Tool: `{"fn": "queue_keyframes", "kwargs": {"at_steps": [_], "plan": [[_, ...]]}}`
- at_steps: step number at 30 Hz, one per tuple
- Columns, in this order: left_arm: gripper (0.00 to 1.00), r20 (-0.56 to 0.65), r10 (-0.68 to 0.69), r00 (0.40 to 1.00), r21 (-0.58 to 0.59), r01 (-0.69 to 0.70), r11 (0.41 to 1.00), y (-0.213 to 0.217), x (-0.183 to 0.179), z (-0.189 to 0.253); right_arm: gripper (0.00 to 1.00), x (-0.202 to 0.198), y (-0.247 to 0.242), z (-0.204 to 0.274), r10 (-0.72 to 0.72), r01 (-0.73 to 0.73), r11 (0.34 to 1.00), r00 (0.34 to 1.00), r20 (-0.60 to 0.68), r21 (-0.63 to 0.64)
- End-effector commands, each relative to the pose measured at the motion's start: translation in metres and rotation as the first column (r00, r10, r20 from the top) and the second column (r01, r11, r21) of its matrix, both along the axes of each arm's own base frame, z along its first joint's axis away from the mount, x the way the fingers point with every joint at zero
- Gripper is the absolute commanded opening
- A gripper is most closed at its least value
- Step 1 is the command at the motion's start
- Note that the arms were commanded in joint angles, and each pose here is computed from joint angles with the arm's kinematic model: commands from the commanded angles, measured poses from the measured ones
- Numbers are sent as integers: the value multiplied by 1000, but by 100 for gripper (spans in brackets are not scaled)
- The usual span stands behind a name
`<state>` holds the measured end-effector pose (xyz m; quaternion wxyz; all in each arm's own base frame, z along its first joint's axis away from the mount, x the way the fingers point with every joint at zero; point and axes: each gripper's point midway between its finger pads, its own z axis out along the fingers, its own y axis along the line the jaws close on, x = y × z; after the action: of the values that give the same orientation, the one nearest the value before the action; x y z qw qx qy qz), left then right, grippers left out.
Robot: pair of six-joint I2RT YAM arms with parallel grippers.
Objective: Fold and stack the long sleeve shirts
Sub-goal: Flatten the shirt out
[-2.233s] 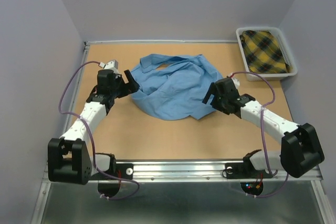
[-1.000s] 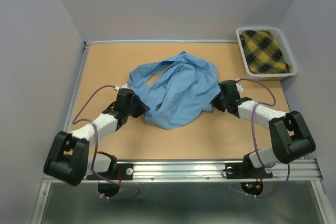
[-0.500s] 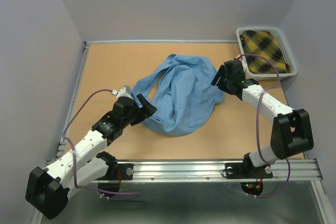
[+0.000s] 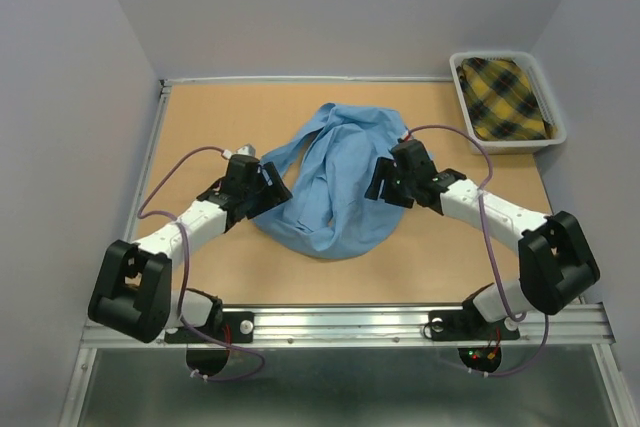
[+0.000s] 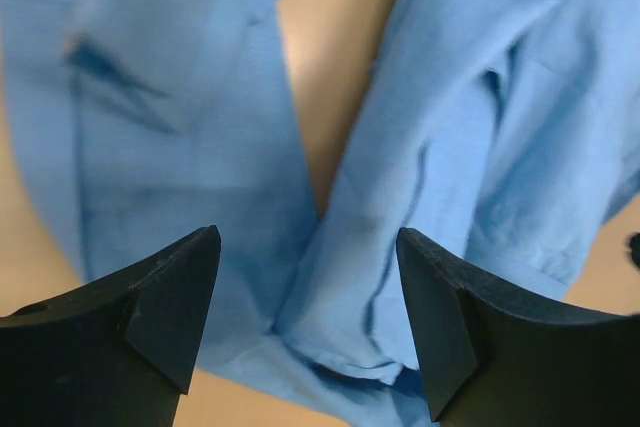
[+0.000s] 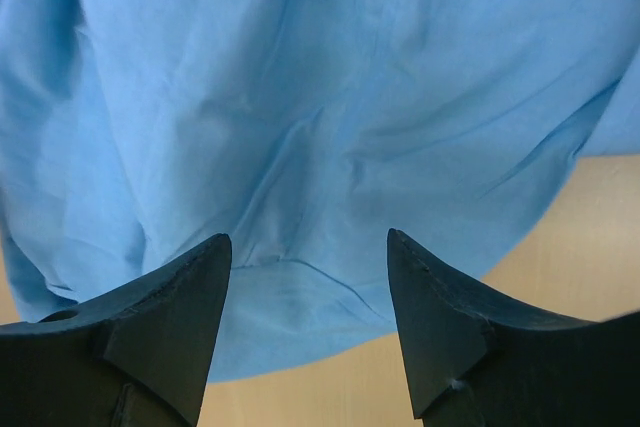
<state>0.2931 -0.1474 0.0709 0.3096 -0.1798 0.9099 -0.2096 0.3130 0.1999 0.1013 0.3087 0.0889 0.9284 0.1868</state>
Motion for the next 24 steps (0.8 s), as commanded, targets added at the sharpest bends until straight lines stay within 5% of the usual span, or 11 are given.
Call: {"fn": "queue_keyframes", "kwargs": {"at_steps": [1, 12, 19, 22, 24], "plan": [[82, 183, -158, 970, -37, 168, 985, -43, 24, 54, 69, -14, 17, -15, 29, -28, 999, 999, -36, 33], [70, 75, -201, 977, 49, 197, 979, -57, 36, 5, 68, -29, -11, -58, -103, 97, 992, 991, -79, -84], [38, 47, -177, 983, 139, 169, 976, -51, 57, -13, 66, -48, -36, -93, -153, 128, 975, 979, -136, -180], [22, 53, -138, 989, 257, 120, 959, -31, 72, -7, 65, -53, -53, -107, -195, 157, 966, 964, -181, -207], [20, 65, -111, 992, 354, 81, 932, -13, 83, 5, 63, -55, -71, -116, -238, 190, 954, 949, -205, -230]]}}
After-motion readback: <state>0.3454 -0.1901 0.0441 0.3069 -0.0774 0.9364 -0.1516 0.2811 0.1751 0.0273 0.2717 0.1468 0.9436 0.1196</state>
